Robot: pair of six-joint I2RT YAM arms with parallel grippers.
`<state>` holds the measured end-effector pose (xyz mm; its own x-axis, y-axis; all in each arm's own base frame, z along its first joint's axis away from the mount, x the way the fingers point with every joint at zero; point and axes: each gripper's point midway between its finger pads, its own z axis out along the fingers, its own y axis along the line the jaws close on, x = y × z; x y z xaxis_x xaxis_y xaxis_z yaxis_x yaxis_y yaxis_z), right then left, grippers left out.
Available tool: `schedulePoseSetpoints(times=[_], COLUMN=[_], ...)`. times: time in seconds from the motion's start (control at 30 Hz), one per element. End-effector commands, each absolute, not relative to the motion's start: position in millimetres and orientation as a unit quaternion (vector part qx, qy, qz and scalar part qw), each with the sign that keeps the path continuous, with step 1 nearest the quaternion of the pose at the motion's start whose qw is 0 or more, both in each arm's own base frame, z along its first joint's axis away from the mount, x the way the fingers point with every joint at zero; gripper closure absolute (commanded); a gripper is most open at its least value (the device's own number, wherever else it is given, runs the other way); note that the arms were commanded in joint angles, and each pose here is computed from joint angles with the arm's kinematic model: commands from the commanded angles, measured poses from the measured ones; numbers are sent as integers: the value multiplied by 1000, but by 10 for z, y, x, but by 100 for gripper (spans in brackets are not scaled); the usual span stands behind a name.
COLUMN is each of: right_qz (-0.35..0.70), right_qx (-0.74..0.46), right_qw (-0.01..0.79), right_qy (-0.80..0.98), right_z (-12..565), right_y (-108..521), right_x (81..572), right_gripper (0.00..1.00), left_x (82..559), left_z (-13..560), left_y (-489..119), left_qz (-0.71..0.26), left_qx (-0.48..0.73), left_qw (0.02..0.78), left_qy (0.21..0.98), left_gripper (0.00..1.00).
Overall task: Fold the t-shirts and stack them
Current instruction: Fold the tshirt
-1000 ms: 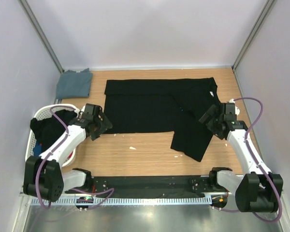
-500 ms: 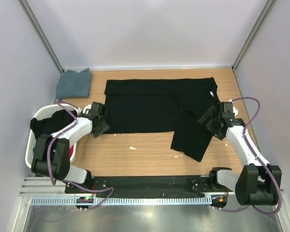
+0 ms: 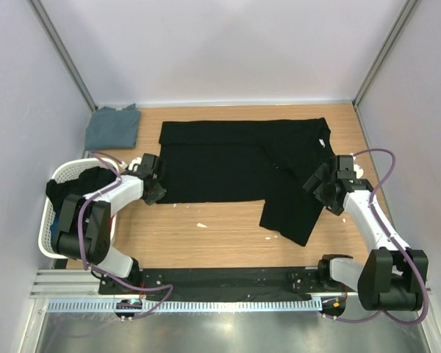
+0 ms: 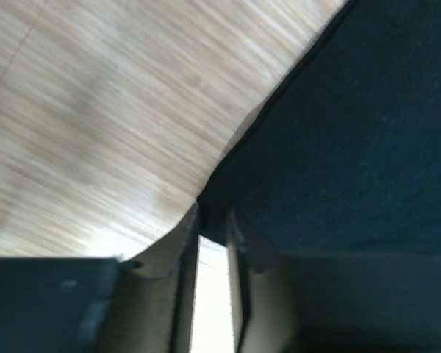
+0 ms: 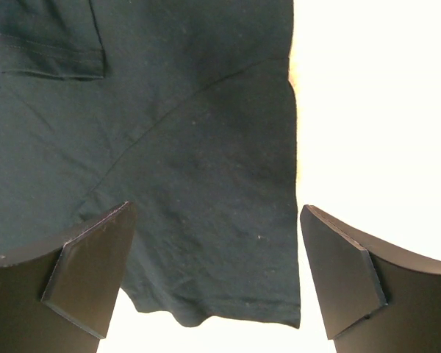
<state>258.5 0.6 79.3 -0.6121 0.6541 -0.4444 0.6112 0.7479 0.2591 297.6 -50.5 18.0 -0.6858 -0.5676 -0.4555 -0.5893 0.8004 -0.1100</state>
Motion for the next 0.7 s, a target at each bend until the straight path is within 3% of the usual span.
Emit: schedulePoseSetpoints(times=[0.0,0.17,0.4,0.6,0.67], right_qz=[34,4,20,19,24], right_qx=[371,390,423,412,412], right_qw=[275,227,82,20,9], right_qy=[886,892,902,911,911], right_z=[963,800,440,319,305], right_y=[-39,-71,197,330,377], right_x=[2545,2228,1712,1395,1332], right_gripper=[0,0,1,8,16], left_x=[3115,3099,3149,3153,3152], left_z=[191,146,212,267,322], left_y=[-477,-481,-480,-564,-558], left_qz=[23,20,10,-22,-26], left_qx=[-322,-329,-334,-340,-339], left_qw=[266,264,285,292,301], left_qy=[908,906,898,894,891], left_gripper=[80,100,100,100,100])
